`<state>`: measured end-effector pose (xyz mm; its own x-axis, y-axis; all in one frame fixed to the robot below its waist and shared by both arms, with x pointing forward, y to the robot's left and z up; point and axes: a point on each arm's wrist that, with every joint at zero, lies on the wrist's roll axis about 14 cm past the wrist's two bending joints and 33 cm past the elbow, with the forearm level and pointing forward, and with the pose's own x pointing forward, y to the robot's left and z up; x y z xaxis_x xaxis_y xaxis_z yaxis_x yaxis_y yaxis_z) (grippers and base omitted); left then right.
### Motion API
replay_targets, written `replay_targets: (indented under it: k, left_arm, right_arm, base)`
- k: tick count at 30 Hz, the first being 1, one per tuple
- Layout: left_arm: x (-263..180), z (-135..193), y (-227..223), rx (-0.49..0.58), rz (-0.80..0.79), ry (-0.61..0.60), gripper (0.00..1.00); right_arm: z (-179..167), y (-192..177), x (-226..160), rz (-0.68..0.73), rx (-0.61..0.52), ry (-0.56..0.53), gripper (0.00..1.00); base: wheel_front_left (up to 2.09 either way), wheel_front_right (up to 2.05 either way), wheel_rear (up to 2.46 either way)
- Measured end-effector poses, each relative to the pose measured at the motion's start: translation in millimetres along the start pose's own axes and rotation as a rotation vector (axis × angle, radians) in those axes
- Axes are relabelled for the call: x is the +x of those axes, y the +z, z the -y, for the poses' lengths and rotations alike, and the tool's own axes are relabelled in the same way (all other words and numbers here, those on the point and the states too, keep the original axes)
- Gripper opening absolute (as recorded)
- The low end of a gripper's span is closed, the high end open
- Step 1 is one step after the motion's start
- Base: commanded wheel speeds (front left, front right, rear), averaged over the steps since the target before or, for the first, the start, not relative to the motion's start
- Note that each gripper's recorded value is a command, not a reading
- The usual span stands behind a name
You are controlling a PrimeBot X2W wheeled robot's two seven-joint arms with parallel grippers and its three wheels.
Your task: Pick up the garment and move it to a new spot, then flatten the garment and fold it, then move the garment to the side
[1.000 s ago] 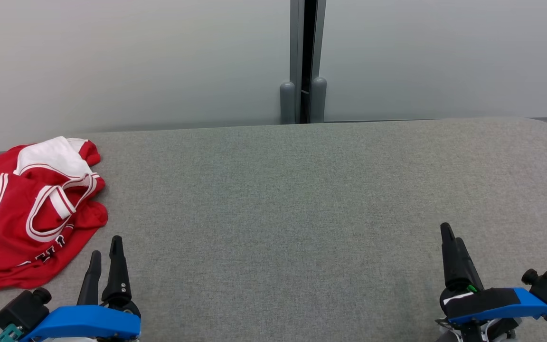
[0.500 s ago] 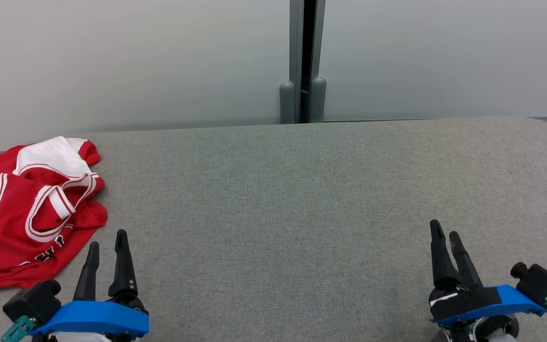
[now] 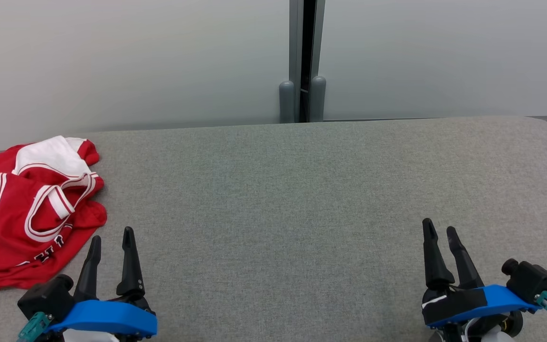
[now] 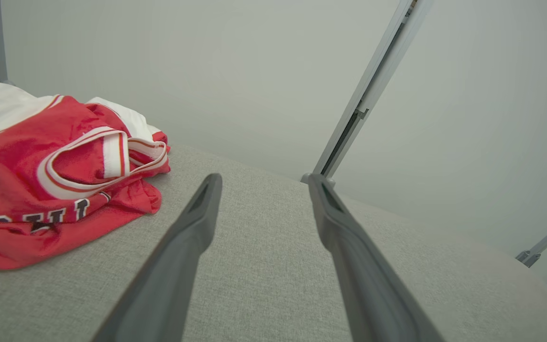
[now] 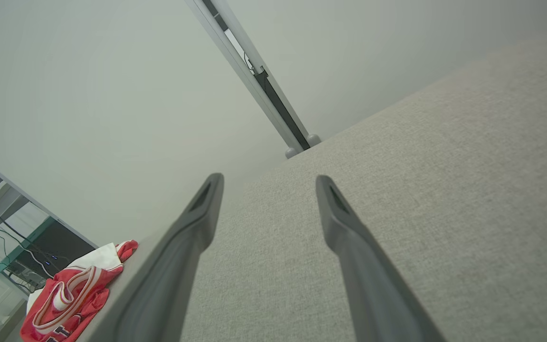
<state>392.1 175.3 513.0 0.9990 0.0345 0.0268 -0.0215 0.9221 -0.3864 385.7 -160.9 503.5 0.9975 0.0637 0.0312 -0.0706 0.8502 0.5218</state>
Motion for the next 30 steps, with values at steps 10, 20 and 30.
replay_targets:
  k: [10, 20, 30]
  left_arm:
    - [0.9, 5.0, 2.8, 0.099, 0.022, -0.022, 1.0]
    - [0.8, 9.4, 4.7, 0.189, 0.043, -0.041, 1.0]
    - [0.9, 12.7, 5.3, 0.264, 0.059, -0.058, 1.0]
  right_arm:
    - [-5.9, 1.4, 1.6, 0.012, -0.085, 0.026, 1.0]
    - [-10.3, -0.6, 1.6, 0.013, -0.165, 0.049, 1.0]
    - [-13.5, -1.8, 1.3, 0.017, -0.24, 0.068, 1.0]
  base:
    - [0.0, 0.0, 0.0]
    - [0.0, 0.0, 0.0]
    - [0.0, 0.0, 0.0]
